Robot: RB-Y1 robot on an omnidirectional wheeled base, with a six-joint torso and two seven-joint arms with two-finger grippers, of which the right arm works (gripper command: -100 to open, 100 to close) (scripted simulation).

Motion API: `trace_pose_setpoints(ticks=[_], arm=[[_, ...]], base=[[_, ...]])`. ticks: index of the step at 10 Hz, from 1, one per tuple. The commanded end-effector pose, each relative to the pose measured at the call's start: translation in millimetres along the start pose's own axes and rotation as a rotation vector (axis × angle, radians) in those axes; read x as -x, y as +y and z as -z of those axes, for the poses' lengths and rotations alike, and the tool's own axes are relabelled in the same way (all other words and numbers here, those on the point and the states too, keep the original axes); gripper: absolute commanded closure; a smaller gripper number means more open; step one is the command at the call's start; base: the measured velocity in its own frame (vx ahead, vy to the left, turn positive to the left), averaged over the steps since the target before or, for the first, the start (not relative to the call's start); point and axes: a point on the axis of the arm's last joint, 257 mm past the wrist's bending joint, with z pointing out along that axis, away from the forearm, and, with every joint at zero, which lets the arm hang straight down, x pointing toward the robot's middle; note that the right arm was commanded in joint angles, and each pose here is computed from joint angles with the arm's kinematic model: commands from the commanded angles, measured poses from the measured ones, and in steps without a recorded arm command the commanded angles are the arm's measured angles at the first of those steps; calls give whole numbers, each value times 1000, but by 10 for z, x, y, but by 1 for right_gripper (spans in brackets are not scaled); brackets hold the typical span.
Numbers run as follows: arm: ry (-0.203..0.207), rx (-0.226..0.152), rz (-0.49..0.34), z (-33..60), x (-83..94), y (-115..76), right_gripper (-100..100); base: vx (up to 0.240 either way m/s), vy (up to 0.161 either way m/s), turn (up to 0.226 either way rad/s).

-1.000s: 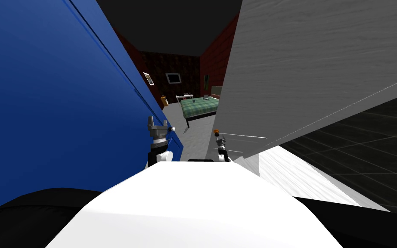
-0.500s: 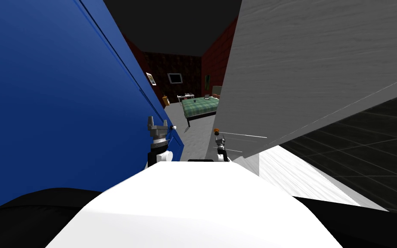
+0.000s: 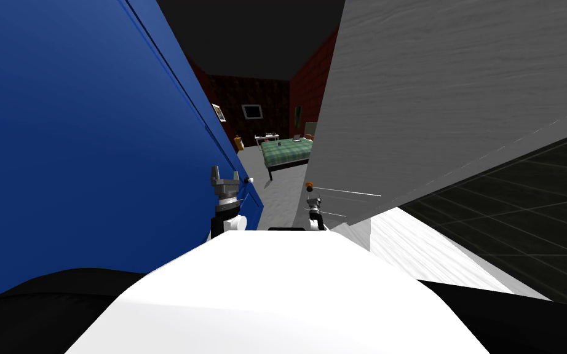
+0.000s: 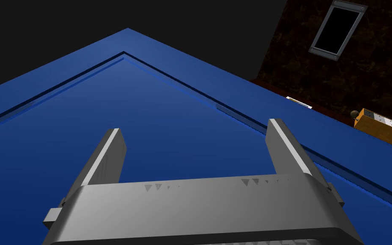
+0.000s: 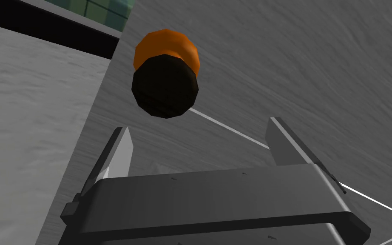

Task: Push the door open

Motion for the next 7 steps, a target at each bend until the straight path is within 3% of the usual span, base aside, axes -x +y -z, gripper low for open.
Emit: trace_pose_setpoints(ticks=[1,7], arm=[[-7,5,-76,3,-13,-30,-100],[-21,15,-262,10,-36,-93,-100]], base=[[-65,-13,59],[-51,-6,32]])
